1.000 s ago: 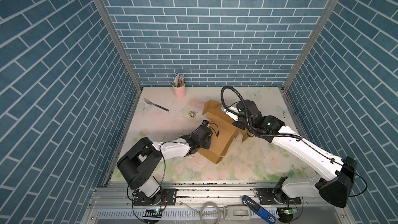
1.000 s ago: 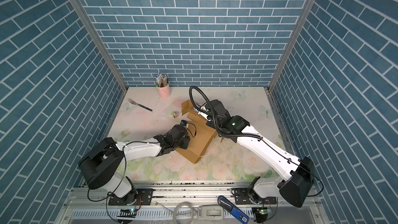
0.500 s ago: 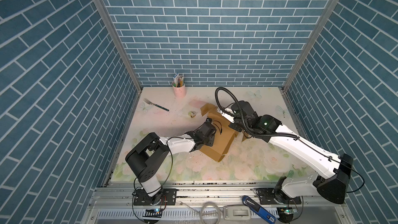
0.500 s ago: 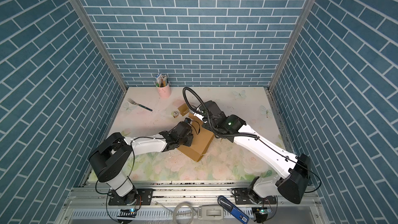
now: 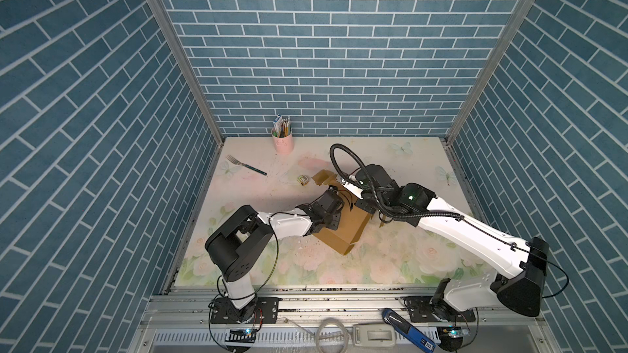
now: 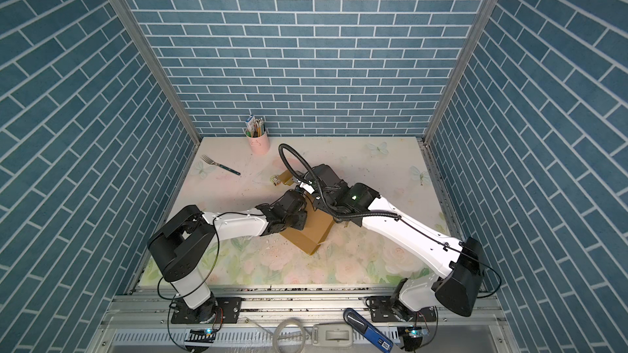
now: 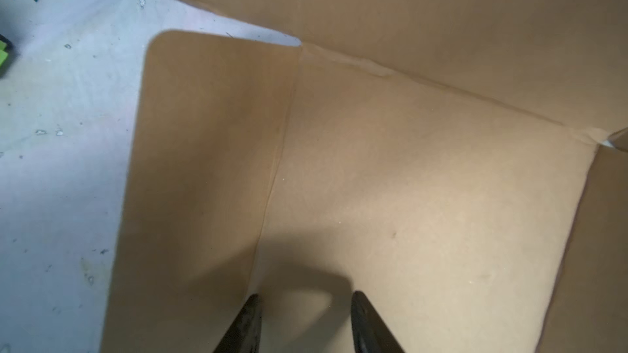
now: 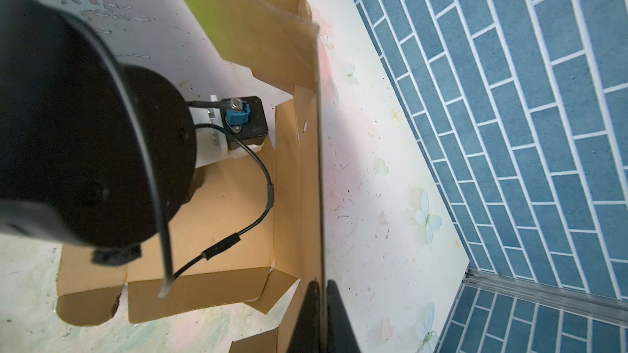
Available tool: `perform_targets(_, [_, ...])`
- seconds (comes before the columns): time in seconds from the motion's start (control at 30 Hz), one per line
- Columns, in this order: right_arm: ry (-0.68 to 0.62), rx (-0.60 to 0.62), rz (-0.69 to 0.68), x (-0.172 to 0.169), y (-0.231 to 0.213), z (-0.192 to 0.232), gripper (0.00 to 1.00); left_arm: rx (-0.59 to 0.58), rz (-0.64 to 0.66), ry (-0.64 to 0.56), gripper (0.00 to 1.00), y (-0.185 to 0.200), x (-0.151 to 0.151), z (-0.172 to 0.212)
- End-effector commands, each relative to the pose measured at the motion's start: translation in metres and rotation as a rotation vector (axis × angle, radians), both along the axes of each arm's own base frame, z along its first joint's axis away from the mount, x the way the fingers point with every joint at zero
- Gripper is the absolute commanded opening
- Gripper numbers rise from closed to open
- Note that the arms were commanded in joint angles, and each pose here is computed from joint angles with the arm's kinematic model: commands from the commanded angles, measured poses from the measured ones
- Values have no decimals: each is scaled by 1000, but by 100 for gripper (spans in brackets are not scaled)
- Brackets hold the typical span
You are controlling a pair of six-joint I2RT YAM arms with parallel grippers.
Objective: Fold the paper box
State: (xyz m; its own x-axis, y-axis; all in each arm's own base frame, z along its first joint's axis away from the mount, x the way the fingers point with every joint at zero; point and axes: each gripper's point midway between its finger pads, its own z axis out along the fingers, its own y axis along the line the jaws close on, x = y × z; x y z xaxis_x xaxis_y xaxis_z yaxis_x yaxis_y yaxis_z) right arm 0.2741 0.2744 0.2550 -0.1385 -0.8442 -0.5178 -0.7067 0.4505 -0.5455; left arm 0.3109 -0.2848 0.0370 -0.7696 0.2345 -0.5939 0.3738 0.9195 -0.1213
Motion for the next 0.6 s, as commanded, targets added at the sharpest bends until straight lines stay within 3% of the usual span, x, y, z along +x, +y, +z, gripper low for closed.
perform_targets(0.0, [11,82,-24,-2,8,14,7,19,-17,17,45,-2,-2,-5])
perform_targets(0.33, [61,4,-67,7,5,-32,7,14,-20,16,45,-1,-3,-5])
perform_targets(0.57, [97,16,-105,24,-4,-44,7,6,-18,7,45,1,-4,-3])
